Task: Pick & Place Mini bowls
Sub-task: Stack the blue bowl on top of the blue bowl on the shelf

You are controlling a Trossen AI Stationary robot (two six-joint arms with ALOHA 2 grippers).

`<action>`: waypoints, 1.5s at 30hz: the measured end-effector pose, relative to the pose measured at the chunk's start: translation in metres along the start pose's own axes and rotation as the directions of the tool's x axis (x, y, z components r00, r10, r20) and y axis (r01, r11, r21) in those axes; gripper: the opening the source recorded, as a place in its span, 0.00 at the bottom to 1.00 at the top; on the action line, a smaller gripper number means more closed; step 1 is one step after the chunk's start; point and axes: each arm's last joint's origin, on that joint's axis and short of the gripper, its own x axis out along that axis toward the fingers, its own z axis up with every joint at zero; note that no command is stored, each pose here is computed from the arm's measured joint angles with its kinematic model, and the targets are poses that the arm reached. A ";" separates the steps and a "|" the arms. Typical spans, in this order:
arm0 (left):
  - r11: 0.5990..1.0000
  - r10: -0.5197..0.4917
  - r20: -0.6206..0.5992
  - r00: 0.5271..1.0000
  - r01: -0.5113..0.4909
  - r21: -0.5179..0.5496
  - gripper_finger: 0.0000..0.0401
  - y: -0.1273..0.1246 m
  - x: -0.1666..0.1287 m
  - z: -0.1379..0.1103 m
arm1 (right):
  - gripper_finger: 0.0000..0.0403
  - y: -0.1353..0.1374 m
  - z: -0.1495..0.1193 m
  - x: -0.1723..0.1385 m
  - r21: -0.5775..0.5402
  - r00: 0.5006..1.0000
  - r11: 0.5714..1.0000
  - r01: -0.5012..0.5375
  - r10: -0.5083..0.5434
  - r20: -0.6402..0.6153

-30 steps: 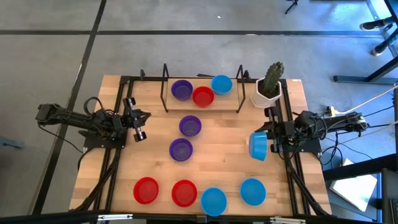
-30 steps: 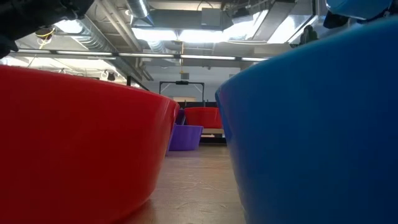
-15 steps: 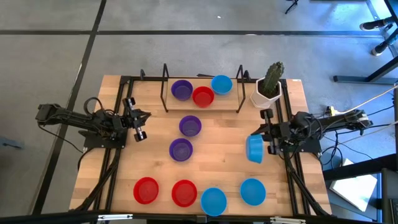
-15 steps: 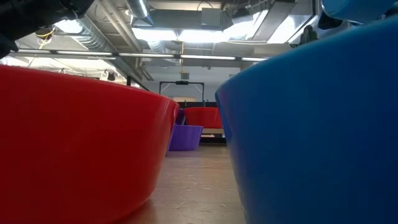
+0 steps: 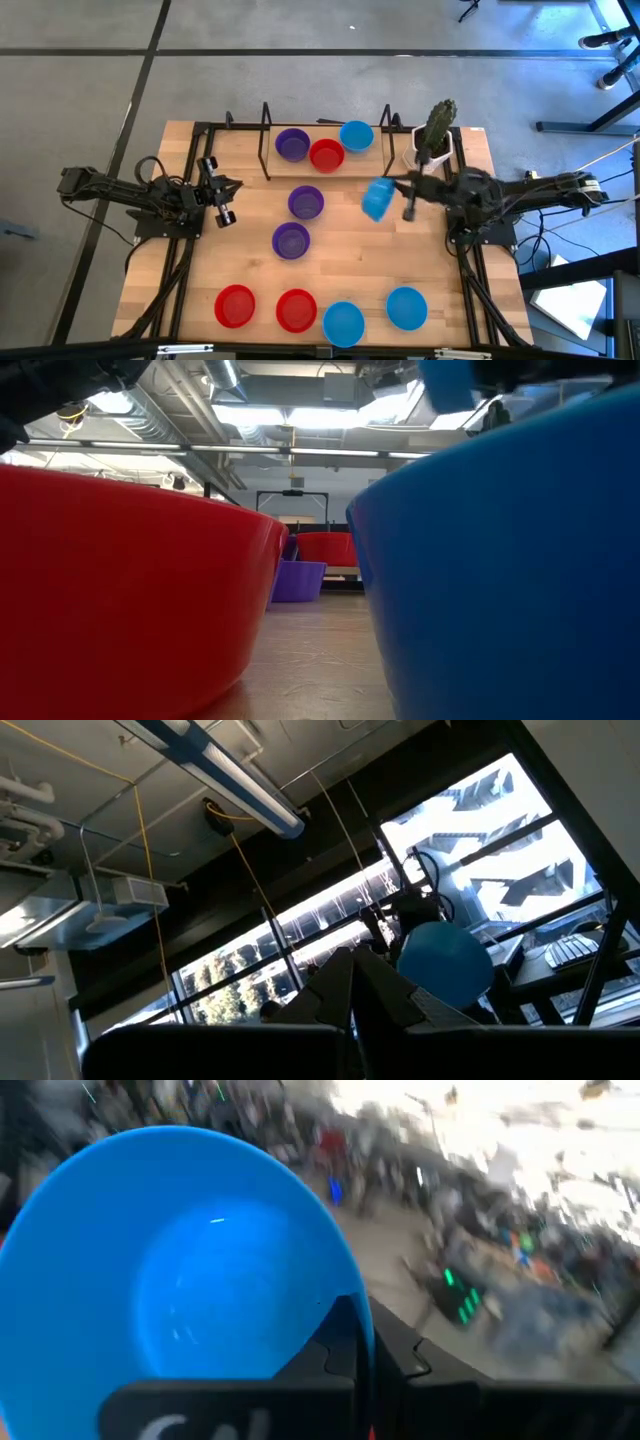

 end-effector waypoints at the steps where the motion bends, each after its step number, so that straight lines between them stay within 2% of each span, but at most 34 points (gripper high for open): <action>1: 1.000 0.000 0.000 1.000 0.000 0.000 0.01 0.000 0.000 0.000 | 0.01 -0.005 0.006 0.008 -0.008 0.999 1.000 0.013 -0.013 -0.041; 7: 1.000 0.000 0.000 1.000 0.000 0.000 0.02 0.000 0.000 0.000 | 0.01 -0.049 0.037 0.061 -0.056 0.946 0.992 0.111 -0.123 -0.299; 10: 1.000 0.000 0.000 1.000 0.000 0.000 0.01 0.000 0.000 0.000 | 0.01 -0.078 0.042 0.088 -0.069 0.877 0.985 0.155 -0.170 -0.449; 14: 1.000 0.003 -0.002 1.000 -0.003 0.000 0.01 0.000 0.000 0.000 | 0.01 -0.124 0.040 0.126 -0.028 0.787 0.984 0.174 -0.156 -0.597; 18: 1.000 0.005 -0.003 1.000 -0.005 0.000 0.02 0.000 0.000 0.000 | 0.01 -0.169 0.024 0.161 -0.009 0.695 0.976 0.219 -0.163 -0.700; 26: 1.000 0.005 -0.004 1.000 -0.005 0.000 0.01 0.000 0.000 0.000 | 0.01 -0.234 -0.034 0.207 0.079 0.476 0.960 0.269 -0.061 -0.877; 29: 1.000 0.012 -0.009 1.000 -0.012 0.000 0.01 0.000 0.000 0.000 | 0.01 -0.249 -0.055 0.215 0.099 0.401 0.950 0.295 -0.029 -0.916; 34: 0.999 0.042 -0.028 0.999 -0.042 0.001 0.02 0.001 0.000 -0.001 | 0.01 -0.262 -0.074 0.217 0.115 0.326 0.941 0.319 0.004 -0.945; 40: 0.999 0.049 -0.033 0.998 -0.049 0.001 0.01 0.001 0.000 -0.001 | 0.01 -0.264 -0.085 0.210 0.136 0.264 0.935 0.328 0.047 -0.963; 45: 0.999 0.049 -0.033 0.998 -0.049 0.001 0.01 0.001 0.000 -0.001 | 0.01 -0.260 -0.095 0.209 0.156 0.242 0.934 0.322 0.078 -0.967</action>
